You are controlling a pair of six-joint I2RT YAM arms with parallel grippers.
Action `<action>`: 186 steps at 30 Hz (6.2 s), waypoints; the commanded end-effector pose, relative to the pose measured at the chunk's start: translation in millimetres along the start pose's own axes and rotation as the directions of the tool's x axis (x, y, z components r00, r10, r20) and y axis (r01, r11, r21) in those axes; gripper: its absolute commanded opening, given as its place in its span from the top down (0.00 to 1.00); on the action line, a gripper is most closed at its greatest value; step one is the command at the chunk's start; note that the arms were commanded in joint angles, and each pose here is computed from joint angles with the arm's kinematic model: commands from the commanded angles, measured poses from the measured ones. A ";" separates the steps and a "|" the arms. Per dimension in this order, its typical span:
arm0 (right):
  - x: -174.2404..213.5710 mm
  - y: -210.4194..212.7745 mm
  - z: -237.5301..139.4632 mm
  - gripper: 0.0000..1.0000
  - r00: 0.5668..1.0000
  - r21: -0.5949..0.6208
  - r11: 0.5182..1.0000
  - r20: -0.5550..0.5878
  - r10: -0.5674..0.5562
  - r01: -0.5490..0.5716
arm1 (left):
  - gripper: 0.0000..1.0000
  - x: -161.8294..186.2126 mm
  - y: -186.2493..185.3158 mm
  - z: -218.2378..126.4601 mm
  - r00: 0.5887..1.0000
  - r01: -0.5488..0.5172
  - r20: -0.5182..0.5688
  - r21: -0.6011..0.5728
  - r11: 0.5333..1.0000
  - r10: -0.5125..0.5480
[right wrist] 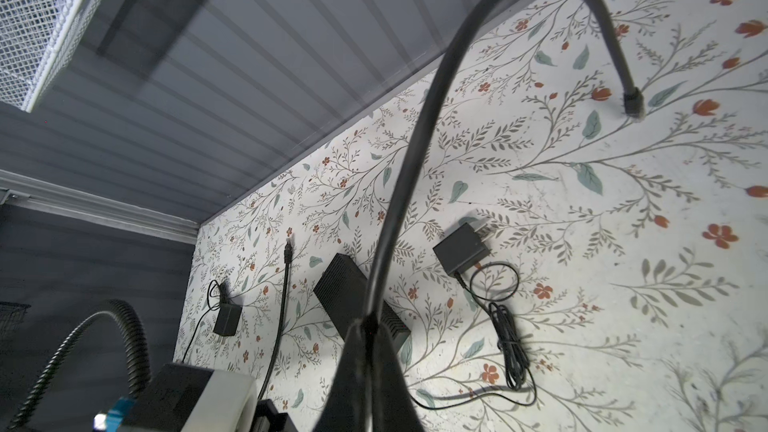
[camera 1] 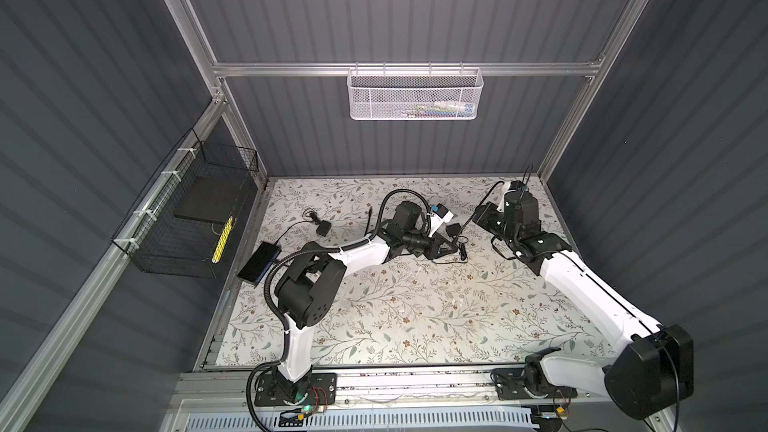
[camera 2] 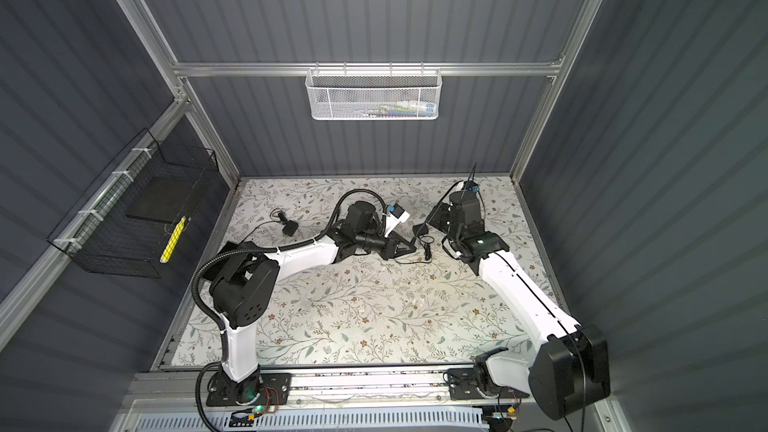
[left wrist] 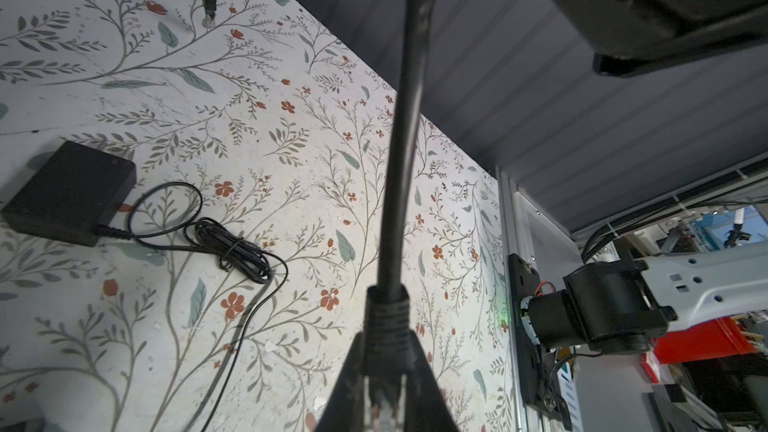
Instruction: Insert the plug into the switch port
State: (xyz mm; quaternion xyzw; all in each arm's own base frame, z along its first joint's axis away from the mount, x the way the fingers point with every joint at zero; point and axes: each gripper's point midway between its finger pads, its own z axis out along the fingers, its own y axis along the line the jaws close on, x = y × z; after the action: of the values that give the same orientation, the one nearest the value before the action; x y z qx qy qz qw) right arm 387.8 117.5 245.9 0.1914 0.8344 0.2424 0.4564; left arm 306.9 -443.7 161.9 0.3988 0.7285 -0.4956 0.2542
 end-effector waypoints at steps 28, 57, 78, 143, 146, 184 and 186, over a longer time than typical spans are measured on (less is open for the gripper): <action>44.0 54.8 -77.1 0.42 0.435 -0.493 0.377 0.003 -0.900 0.784 | 0.84 10.6 10.8 -86.0 0.819 -0.446 -0.447 -0.102 0.889 0.360; 99.3 59.4 -45.5 0.41 0.186 -0.591 0.106 0.076 -0.980 0.800 | 0.84 3.6 -27.8 -106.3 0.742 -0.598 -0.425 -0.069 0.799 0.518; 117.6 47.5 -50.9 0.45 0.265 -0.636 0.168 0.061 -0.962 0.753 | 0.84 0.4 -50.5 -117.5 0.702 -0.671 -0.361 -0.045 0.740 0.614; 161.0 74.6 -46.7 0.89 0.531 -0.732 0.273 0.141 -0.835 0.624 | 0.65 -35.0 -37.2 -145.4 0.921 -0.359 0.134 -0.078 0.930 0.366; 164.6 73.8 -46.8 0.88 0.539 -0.744 0.279 0.126 -0.833 0.606 | 0.62 -41.8 -31.4 -147.5 0.938 -0.283 0.197 -0.042 0.958 0.286; 168.8 83.4 -38.2 0.88 0.572 -0.790 0.299 0.079 -0.816 0.535 | 0.61 -27.7 -46.7 -126.5 0.968 -0.193 0.199 0.186 0.963 0.156; 169.0 81.6 -38.6 0.88 0.571 -0.788 0.302 0.075 -0.817 0.537 | 0.61 -28.5 -46.8 -129.2 0.967 -0.203 0.191 0.174 0.964 0.169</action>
State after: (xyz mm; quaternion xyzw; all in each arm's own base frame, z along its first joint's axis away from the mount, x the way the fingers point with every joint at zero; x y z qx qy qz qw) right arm 274.1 266.1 188.4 -0.4302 0.7271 0.3693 0.3872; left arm 293.6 -344.9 234.9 0.4145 0.6332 -0.5774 0.3064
